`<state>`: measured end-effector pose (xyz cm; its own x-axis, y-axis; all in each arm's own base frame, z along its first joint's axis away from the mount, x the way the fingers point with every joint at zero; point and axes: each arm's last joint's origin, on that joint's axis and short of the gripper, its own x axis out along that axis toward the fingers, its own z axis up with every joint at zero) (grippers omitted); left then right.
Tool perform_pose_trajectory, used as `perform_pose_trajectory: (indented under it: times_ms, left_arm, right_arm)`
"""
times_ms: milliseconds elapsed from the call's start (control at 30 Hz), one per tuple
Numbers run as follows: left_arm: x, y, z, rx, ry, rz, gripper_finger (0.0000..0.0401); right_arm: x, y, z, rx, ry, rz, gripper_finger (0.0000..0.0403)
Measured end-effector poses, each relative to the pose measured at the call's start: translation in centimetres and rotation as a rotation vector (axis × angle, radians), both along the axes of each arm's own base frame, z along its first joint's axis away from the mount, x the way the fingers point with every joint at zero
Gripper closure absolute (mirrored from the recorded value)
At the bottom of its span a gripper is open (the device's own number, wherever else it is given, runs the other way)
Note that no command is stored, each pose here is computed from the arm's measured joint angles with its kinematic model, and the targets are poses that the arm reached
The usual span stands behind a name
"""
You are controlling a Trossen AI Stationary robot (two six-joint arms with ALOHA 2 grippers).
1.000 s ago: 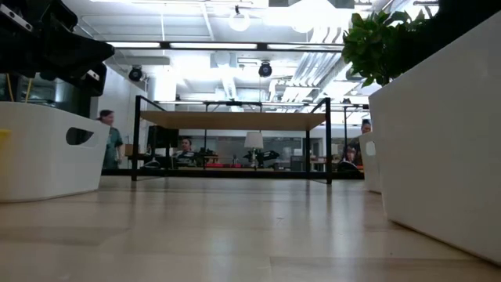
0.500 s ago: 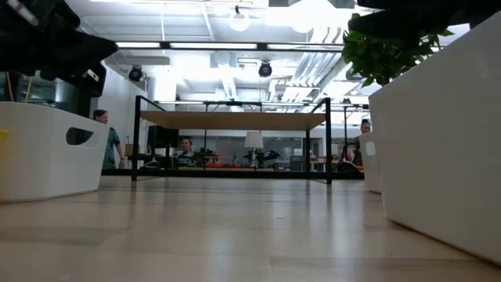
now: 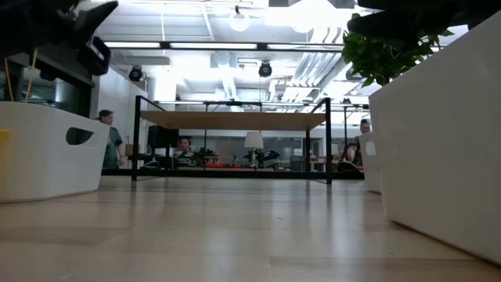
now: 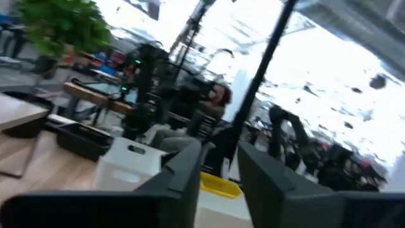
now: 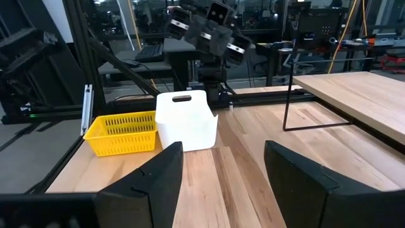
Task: Stack baskets on shelf by color
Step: Stack the left yellow bin on the stacked yellow bins
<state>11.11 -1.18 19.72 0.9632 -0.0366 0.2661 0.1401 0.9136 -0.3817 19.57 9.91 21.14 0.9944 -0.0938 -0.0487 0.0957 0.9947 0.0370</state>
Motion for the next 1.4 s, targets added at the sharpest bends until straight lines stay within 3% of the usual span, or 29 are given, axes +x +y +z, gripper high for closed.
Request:
perform_pose_trajectory:
  times_ms: [200,367,500,633,933,1167,1400]
  left_arm:
    - [1.9,-2.2,2.6,0.059,0.061,-0.126,0.023]
    - [4.2,-5.8,4.7,0.172,0.151,-0.291,0.0209]
    - [6.2,-9.8,5.7,0.25,0.327,-0.393,0.021]
    - [7.7,-13.8,6.0,0.307,0.556,-0.387,0.0211]
    - [9.8,-21.2,3.4,0.372,1.052,-0.34,0.0211]
    - [10.5,-25.1,0.2,0.372,1.199,-0.346,0.0211]
    - [10.2,-25.5,-3.3,0.385,1.365,-0.251,0.0211]
  right_arm:
    - [0.0,0.0,0.0,0.001,-0.001,-0.003,0.0194]
    - [0.0,0.0,0.0,-0.001,0.002,-0.015,0.0194]
    - [0.0,-0.1,-0.1,0.015,0.008,-0.022,0.0194]
    - [0.0,-0.1,-0.3,0.018,0.025,-0.023,0.0194]
    - [-0.1,-0.1,-0.6,0.022,0.048,-0.025,0.0194]
    - [-0.1,-0.1,-0.7,0.015,0.061,-0.025,0.0194]
    - [-0.1,-0.1,-0.7,0.014,0.064,-0.026,0.0194]
